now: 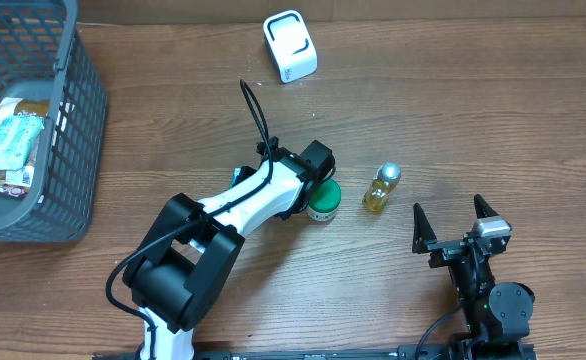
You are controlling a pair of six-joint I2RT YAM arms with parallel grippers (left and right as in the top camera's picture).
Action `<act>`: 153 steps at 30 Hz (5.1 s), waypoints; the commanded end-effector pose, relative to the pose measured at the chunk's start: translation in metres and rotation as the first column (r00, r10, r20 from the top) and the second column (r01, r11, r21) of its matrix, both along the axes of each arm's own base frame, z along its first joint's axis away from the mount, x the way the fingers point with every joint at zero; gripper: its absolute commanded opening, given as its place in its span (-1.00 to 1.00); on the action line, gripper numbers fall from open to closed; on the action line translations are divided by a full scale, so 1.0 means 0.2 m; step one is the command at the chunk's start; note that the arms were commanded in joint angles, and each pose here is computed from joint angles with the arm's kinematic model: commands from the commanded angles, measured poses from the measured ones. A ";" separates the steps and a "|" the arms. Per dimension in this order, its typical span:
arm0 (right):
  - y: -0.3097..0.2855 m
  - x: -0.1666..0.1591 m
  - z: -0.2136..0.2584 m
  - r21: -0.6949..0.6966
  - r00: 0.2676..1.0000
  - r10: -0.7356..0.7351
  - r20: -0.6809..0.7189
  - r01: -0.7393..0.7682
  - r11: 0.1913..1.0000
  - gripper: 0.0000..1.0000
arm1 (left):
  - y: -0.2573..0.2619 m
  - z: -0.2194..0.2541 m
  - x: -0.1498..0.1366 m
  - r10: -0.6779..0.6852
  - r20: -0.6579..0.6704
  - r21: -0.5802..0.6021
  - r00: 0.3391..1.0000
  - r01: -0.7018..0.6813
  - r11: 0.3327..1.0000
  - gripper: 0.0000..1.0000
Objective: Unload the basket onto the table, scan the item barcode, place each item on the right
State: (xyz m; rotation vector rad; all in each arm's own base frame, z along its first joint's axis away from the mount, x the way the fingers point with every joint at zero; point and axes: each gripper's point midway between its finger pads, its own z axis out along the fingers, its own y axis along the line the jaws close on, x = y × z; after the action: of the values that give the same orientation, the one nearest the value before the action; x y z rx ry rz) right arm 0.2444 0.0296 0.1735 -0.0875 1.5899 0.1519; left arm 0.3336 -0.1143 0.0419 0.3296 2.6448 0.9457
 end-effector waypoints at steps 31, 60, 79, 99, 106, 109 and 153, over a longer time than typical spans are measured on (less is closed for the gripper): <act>-0.01 0.00 -0.01 -0.004 1.000 -0.012 0.001 0.012 1.000 1.00 | -0.09 0.09 0.03 0.136 -0.115 -0.479 0.984 -0.175 0.860 0.22; -0.01 0.00 -0.01 -0.004 1.000 -0.012 0.001 0.012 1.000 1.00 | -0.01 -0.11 0.00 0.139 -0.190 -0.560 0.972 -0.223 0.798 0.06; -0.01 0.00 -0.01 -0.004 1.000 -0.012 0.001 0.012 1.000 1.00 | -0.08 -0.14 0.00 0.114 -0.194 -0.621 0.974 -0.212 0.754 -0.61; -0.01 0.00 -0.01 -0.004 1.000 -0.013 0.002 0.013 1.000 1.00 | -0.38 -0.09 -0.05 0.065 -0.158 -0.675 0.985 -0.156 0.721 -0.66; -0.01 0.00 -0.01 -0.004 1.000 -0.013 0.001 0.013 1.000 1.00 | -0.42 -0.09 -0.07 0.040 -0.157 -0.677 0.987 -0.137 0.723 -0.62; -0.01 0.00 -0.01 -0.004 1.000 -0.012 0.002 0.012 1.000 1.00 | -0.42 -0.09 -0.07 0.039 -0.158 -0.677 0.987 -0.137 0.723 -0.27; -0.01 0.00 -0.01 -0.004 1.000 -0.012 0.002 0.012 1.000 1.00 | 0.21 1.10 0.22 0.025 0.156 -0.473 0.988 0.052 0.880 0.46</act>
State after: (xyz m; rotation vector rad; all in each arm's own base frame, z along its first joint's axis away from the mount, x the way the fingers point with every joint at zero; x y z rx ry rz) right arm 0.2444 0.0298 0.1735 -0.0881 1.5899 0.1525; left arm 0.3784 -0.0949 0.2183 0.1963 2.7194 0.2628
